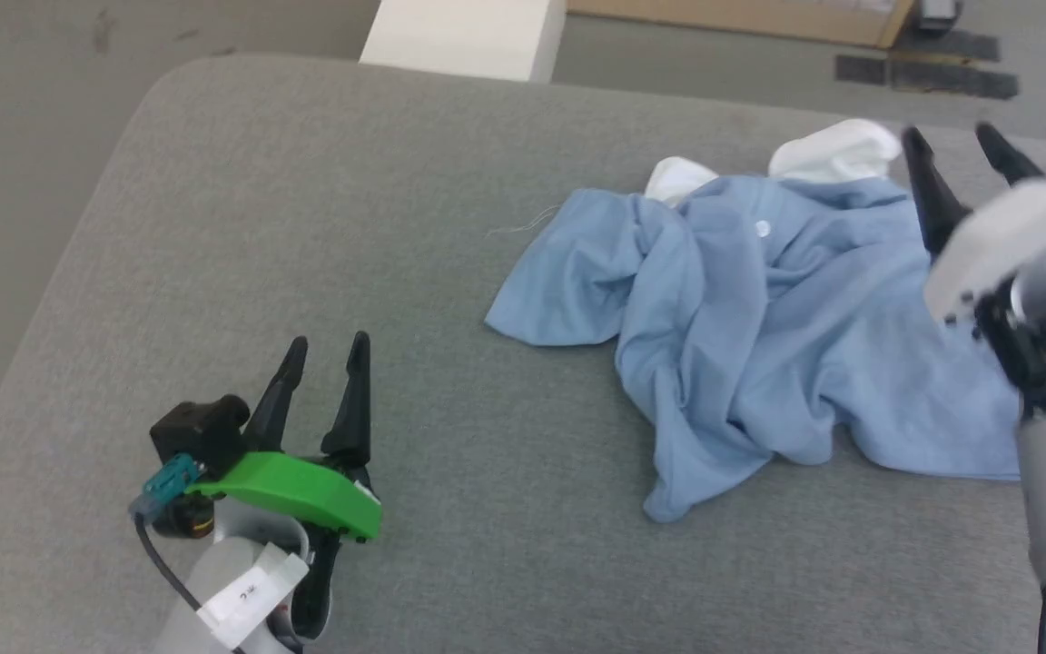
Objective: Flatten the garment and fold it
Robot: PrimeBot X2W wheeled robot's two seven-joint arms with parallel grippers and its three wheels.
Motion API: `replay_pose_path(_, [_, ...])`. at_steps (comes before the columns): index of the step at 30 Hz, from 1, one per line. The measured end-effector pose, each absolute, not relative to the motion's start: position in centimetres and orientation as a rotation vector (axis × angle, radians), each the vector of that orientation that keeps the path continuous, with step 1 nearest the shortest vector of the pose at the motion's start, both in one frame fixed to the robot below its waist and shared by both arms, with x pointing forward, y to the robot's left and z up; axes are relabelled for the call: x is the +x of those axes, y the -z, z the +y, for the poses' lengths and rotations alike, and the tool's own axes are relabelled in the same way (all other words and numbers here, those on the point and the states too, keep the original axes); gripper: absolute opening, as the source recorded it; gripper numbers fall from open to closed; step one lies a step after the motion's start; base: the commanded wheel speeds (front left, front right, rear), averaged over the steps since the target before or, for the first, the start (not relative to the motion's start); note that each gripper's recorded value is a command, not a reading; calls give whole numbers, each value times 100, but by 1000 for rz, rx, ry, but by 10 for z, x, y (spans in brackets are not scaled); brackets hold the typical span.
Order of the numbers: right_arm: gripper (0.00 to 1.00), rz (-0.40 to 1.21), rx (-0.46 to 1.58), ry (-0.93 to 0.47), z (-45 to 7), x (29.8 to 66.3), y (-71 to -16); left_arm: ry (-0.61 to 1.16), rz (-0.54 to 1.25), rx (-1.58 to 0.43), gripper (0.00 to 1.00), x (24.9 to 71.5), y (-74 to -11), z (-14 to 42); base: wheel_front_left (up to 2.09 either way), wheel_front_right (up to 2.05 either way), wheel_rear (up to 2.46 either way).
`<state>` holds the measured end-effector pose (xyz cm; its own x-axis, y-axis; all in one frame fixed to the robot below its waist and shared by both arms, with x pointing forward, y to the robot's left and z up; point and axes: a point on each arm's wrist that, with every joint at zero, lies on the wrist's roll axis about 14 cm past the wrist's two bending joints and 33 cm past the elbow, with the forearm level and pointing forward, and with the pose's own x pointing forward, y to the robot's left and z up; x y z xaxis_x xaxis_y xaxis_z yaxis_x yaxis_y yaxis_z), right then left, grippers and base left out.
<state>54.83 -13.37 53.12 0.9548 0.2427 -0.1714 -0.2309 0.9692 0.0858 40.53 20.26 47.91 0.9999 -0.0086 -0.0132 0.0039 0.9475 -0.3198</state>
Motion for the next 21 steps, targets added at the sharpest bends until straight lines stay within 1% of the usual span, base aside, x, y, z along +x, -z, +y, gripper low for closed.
replay_pose_path(5, [100,123,113,-164,-166,506,-524,29,3,-325,100,403,-486,194,0,0,0])
replay_pose_path(12, [100,185,173,-42,-201,443,-489,70,-10,-338,100,402,-496,180,0,0,0])
replay_pose_path(16, [100,203,203,12,-215,423,-481,93,-10,-354,100,404,-500,171,0,0,0])
replay_pose_path(21, [100,192,212,49,-226,414,-486,171,55,-355,100,407,-497,145,0,0,0])
